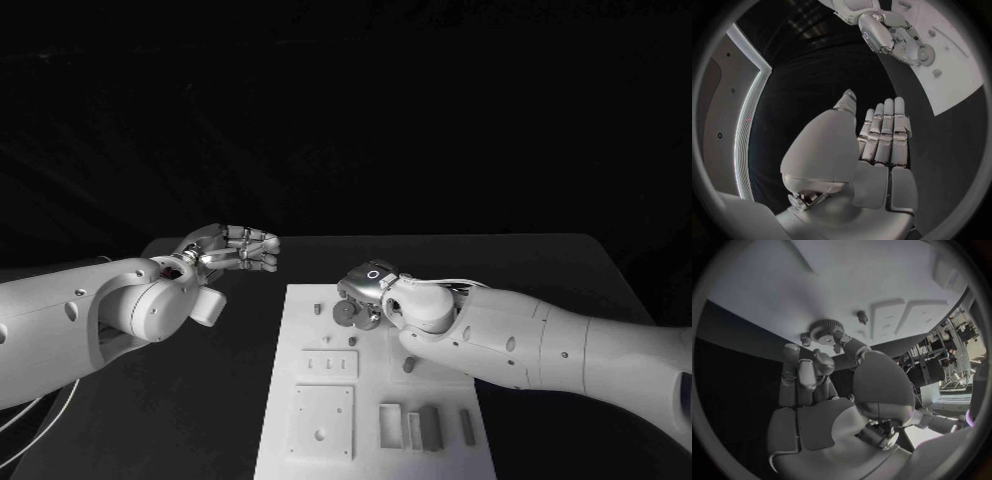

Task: Assemble the parts on the task board

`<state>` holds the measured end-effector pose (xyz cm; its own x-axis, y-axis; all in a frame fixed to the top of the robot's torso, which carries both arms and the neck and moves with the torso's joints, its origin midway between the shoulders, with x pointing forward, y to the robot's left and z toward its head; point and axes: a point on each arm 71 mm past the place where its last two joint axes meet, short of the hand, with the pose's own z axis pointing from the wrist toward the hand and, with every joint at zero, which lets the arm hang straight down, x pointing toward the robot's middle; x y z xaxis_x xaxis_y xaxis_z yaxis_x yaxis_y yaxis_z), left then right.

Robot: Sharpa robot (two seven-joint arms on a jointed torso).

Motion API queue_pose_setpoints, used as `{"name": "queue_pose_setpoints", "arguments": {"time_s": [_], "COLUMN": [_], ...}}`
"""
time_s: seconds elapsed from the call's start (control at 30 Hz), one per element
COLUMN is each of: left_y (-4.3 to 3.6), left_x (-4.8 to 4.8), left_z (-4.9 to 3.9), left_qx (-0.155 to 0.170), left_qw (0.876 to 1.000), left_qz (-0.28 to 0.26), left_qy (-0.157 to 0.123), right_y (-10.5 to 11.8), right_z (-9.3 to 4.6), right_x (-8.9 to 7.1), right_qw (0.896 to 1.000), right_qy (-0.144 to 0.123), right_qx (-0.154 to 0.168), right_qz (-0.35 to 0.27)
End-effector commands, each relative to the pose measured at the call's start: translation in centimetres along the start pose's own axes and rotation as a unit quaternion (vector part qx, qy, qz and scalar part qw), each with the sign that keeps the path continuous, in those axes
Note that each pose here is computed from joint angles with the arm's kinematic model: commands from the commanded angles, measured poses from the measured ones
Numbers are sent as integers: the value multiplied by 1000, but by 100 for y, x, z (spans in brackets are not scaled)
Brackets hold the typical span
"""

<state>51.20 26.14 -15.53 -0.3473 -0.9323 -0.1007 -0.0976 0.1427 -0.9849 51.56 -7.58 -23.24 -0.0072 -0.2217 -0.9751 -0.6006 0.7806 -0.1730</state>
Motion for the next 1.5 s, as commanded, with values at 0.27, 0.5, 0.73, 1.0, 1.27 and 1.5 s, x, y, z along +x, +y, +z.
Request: {"name": "queue_pose_setpoints", "arguments": {"time_s": [0.27, 0.5, 0.73, 1.0, 1.27, 1.5], "left_y": [-14, -5, 5, 52, 112, 131], "left_x": [0, -68, -125, -196, -211, -229], "left_z": [0, -21, -12, -5, -18, -28], "left_qx": [5, 5, 4, 0, -5, -5], "left_qw": [1000, 1000, 1000, 1000, 1000, 1000], "left_qz": [1, 2, 2, 4, 2, 4], "left_qy": [3, -5, -7, -15, -13, -15], "right_y": [-113, -341, -641, -1001, -1440, -1640], "right_z": [-107, -320, -572, -809, -1067, -1187], "right_x": [9, -226, -372, -269, -114, 53], "right_qw": [999, 991, 982, 974, 969, 968], "right_qy": [-13, -77, -80, -58, -51, -36], "right_qx": [6, 19, 37, 39, 37, 53], "right_qz": [51, 112, 170, 215, 238, 241]}}
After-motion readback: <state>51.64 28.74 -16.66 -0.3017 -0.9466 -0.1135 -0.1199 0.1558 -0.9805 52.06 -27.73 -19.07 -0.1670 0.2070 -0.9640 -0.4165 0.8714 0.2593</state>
